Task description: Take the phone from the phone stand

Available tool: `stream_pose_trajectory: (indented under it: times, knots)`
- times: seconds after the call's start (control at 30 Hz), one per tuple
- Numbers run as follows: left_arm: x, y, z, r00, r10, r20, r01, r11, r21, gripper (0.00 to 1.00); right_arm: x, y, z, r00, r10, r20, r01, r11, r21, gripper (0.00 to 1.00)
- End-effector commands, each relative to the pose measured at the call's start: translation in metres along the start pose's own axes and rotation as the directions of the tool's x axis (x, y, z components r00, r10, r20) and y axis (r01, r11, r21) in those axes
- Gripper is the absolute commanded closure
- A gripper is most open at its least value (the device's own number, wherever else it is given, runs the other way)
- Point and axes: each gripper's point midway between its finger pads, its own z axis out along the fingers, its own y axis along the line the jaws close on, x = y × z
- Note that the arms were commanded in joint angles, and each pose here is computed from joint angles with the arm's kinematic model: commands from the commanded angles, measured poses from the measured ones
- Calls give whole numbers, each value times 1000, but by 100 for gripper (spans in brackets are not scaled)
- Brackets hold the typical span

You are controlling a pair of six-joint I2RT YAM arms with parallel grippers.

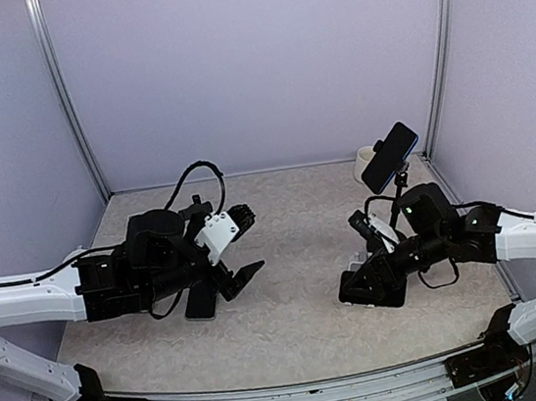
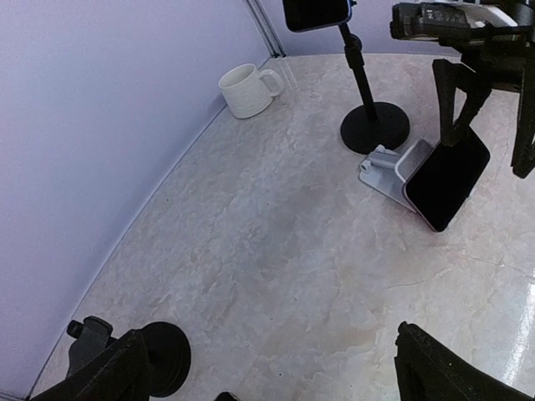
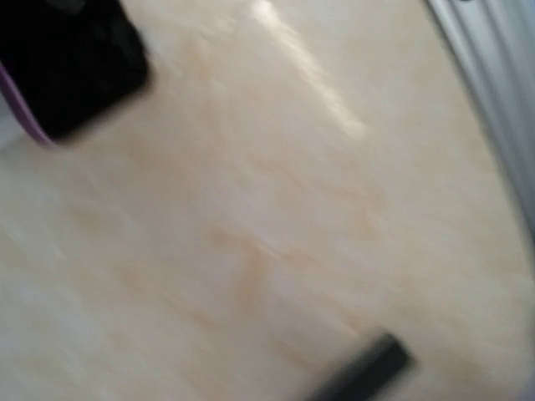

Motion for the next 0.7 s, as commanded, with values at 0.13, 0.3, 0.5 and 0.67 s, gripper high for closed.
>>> stream_pose_trajectory:
  times: [0.13, 0.3, 0.5, 0.67]
  knots:
    - [-10, -29, 13, 999, -1, 47, -3, 997, 80, 1, 26, -58, -16, 982, 162, -95, -121, 933, 338, 0]
    - [-10, -39, 18, 999, 5, 53, -10, 995, 99, 1, 26, -88, -26, 973, 224, -60, -175, 877, 447, 0]
    - [-9, -43, 21, 998, 21, 51, -26, 994, 104, 1, 34, -98, -16, 965, 246, -90, -186, 885, 426, 0]
    - [-10, -46, 21, 998, 13, 60, -20, 993, 115, 1, 40, -111, -11, 957, 276, -87, -214, 878, 428, 0]
